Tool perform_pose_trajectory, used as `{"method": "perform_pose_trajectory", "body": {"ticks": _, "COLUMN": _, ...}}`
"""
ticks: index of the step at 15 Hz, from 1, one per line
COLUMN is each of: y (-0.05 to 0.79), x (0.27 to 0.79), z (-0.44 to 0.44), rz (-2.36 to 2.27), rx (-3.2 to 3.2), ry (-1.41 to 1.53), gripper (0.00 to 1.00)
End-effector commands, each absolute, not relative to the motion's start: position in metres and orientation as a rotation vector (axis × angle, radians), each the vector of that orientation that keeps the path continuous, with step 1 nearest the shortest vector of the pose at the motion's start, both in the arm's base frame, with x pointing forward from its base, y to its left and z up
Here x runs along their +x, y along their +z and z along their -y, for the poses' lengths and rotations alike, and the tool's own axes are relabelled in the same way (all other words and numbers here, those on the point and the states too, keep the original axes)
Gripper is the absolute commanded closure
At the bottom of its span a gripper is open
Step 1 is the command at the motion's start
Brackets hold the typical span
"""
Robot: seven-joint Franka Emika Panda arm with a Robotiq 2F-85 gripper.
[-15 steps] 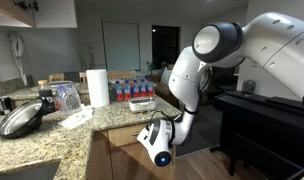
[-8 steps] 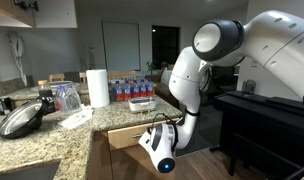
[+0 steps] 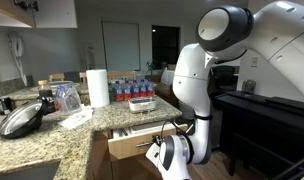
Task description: Open the drawer
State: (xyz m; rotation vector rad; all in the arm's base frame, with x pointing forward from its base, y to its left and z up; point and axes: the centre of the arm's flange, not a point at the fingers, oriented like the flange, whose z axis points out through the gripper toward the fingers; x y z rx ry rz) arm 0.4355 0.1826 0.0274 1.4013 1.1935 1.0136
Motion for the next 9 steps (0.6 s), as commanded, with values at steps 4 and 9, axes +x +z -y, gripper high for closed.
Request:
{"method": "perform_pose_trajectory", "body": {"ticks": 4, "y": 0.006, "x": 0.361, "z": -0.209, "rz": -1.328, "rx": 1.42, "ry": 1.04, "gripper": 0.92}}
{"method": "perform_pose_trajectory", "body": {"ticks": 9, "y": 0.001, "x": 0.328, "z": -0.21, "rz": -1.357, "rx": 1.411, "ry": 1.054, "gripper": 0.92}}
